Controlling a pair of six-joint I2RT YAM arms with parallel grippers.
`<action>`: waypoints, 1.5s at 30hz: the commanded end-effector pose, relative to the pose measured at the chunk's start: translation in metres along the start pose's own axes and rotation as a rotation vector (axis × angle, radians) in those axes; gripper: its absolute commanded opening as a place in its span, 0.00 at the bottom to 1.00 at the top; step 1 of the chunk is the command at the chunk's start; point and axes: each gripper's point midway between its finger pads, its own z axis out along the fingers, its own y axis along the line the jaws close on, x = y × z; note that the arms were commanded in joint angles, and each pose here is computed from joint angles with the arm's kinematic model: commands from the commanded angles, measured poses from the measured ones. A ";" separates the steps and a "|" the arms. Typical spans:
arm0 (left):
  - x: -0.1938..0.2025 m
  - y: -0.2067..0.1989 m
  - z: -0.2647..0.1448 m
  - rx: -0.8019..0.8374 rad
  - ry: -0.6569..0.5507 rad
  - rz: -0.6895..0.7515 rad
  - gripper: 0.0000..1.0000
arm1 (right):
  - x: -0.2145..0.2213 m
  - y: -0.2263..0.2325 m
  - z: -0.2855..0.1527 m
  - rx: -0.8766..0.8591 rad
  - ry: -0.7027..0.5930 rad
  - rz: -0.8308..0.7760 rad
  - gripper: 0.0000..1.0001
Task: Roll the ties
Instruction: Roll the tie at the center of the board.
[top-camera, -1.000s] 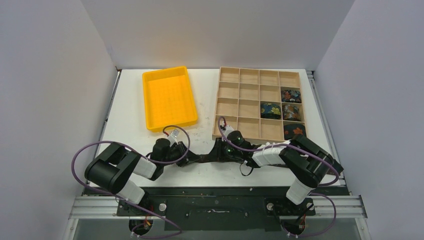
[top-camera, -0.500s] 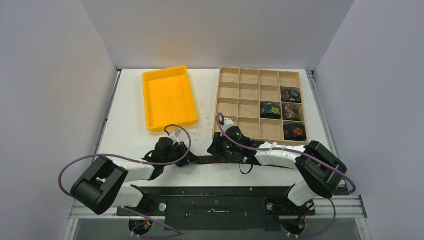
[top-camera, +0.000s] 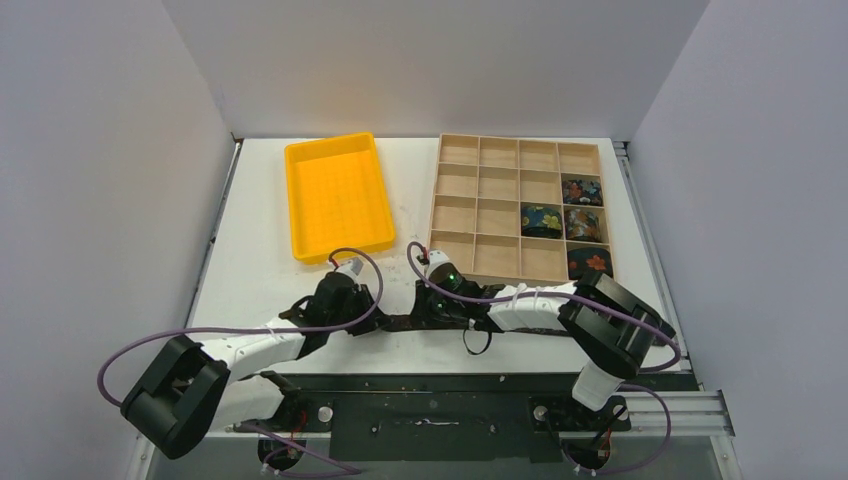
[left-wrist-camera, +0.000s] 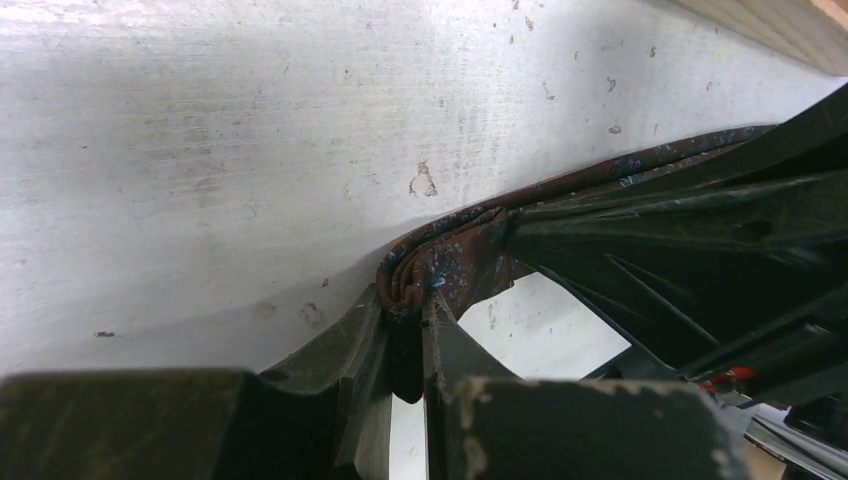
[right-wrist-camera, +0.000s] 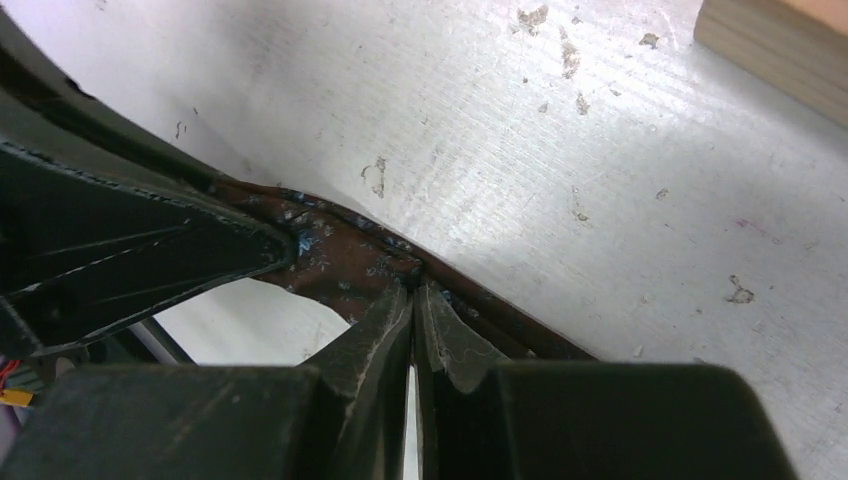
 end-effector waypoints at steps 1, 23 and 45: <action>-0.012 0.001 -0.009 -0.079 -0.026 0.067 0.00 | -0.002 -0.001 0.005 0.015 -0.024 -0.005 0.06; -0.018 0.001 -0.023 -0.178 -0.049 0.159 0.00 | -0.037 0.006 -0.028 0.070 -0.200 -0.081 0.05; -0.013 0.000 -0.029 -0.244 -0.063 0.170 0.00 | -0.019 0.038 -0.024 -0.104 -0.208 -0.076 0.05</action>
